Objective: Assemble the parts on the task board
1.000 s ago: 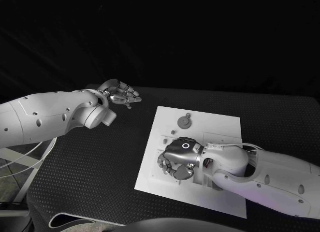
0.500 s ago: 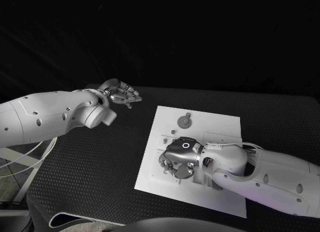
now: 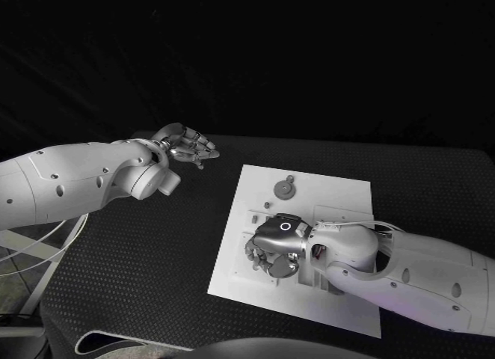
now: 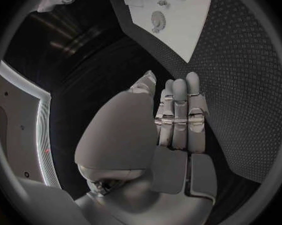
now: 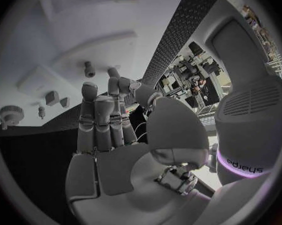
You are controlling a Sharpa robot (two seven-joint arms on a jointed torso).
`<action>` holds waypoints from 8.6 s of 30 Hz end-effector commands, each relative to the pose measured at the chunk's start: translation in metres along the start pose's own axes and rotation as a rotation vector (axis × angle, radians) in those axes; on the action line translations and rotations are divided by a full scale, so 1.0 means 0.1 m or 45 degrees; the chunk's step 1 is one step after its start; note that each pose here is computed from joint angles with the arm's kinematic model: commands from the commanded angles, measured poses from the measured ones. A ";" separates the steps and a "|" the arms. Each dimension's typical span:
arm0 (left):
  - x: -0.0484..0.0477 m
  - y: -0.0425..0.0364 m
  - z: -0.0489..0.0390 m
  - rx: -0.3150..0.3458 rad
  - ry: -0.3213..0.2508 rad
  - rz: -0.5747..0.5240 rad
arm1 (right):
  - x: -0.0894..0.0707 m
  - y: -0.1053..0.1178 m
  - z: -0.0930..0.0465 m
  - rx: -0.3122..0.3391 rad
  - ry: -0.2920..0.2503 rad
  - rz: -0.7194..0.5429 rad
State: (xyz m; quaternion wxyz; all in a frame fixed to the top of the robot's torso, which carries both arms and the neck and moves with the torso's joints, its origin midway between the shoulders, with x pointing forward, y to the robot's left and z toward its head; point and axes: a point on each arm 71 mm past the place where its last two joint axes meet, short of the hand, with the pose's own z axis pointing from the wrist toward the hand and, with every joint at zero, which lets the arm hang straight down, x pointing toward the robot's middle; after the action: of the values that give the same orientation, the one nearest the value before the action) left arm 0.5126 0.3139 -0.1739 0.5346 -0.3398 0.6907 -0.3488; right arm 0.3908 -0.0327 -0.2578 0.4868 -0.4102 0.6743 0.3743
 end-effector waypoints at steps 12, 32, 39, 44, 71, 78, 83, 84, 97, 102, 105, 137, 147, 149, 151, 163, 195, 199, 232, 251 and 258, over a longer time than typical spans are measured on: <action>0.000 -0.012 0.006 0.004 0.005 -0.007 | 0.03 0.04 0.01 -0.026 0.023 0.027; 0.006 -0.011 0.009 -0.001 0.010 -0.007 | 0.07 0.05 0.04 -0.031 0.033 0.034; 0.006 -0.010 0.009 -0.003 0.012 -0.007 | 0.08 0.06 0.04 -0.034 0.038 0.042; 0.008 -0.007 0.009 -0.008 0.014 -0.007 | 0.08 0.05 0.03 -0.029 0.037 0.045; 0.006 -0.003 0.010 -0.013 0.016 -0.012 | 0.13 0.00 0.05 -0.017 0.047 0.067; 0.011 -0.005 0.010 -0.013 0.020 -0.012 | 0.17 0.00 0.05 -0.016 0.064 0.066; 0.013 -0.004 0.009 -0.013 0.023 -0.015 | 0.20 -0.03 0.04 0.001 0.077 0.064; 0.012 -0.004 0.009 -0.014 0.023 -0.015 | 0.20 -0.03 0.04 0.003 0.076 0.064; 0.006 0.002 0.003 -0.017 0.021 -0.016 | 0.19 -0.09 0.01 0.034 0.038 0.088; 0.009 0.004 0.003 -0.019 0.031 -0.024 | 0.19 -0.09 0.01 0.035 0.042 0.098; 0.015 0.002 0.003 -0.019 0.034 -0.024 | 0.19 -0.09 0.01 0.036 0.039 0.097; 0.000 0.010 0.006 -0.020 0.027 -0.023 | 0.13 -0.13 -0.11 0.078 -0.054 0.088; -0.011 0.014 0.016 -0.020 0.023 -0.021 | -0.27 -0.18 -0.25 0.073 -0.246 0.176; -0.008 0.012 0.019 -0.020 0.024 -0.021 | -0.38 -0.24 -0.28 0.111 -0.290 0.271; -0.007 0.012 0.020 -0.020 0.025 -0.021 | -0.46 -0.28 -0.31 0.128 -0.314 0.276; 0.017 -0.002 0.044 -0.016 0.035 -0.019 | -0.67 -0.93 -0.75 0.457 -0.266 0.690; 0.312 -0.119 0.049 0.153 0.233 -0.202 | 0.21 -1.11 -1.91 1.000 0.301 1.144; 0.451 -0.176 -0.004 0.203 0.261 -0.218 | 0.23 -1.11 -1.96 1.024 0.302 1.147; 0.802 -0.303 -0.145 0.243 0.456 -0.280 | 0.42 -0.87 -1.72 1.017 0.451 1.073; 0.818 -0.294 -0.150 0.223 0.483 -0.279 | 0.54 -0.78 -1.52 0.994 0.498 1.063; 0.823 -0.294 -0.154 0.220 0.485 -0.279 | 0.55 -0.76 -1.49 0.999 0.524 1.028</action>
State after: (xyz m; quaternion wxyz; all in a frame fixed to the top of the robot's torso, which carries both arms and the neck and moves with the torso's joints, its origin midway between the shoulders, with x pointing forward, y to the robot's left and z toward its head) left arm 0.4854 0.2333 -0.1875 0.3907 -0.2955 0.7039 -0.5143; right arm 0.3993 -0.2057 -0.2794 0.2807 0.0388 0.9411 0.1845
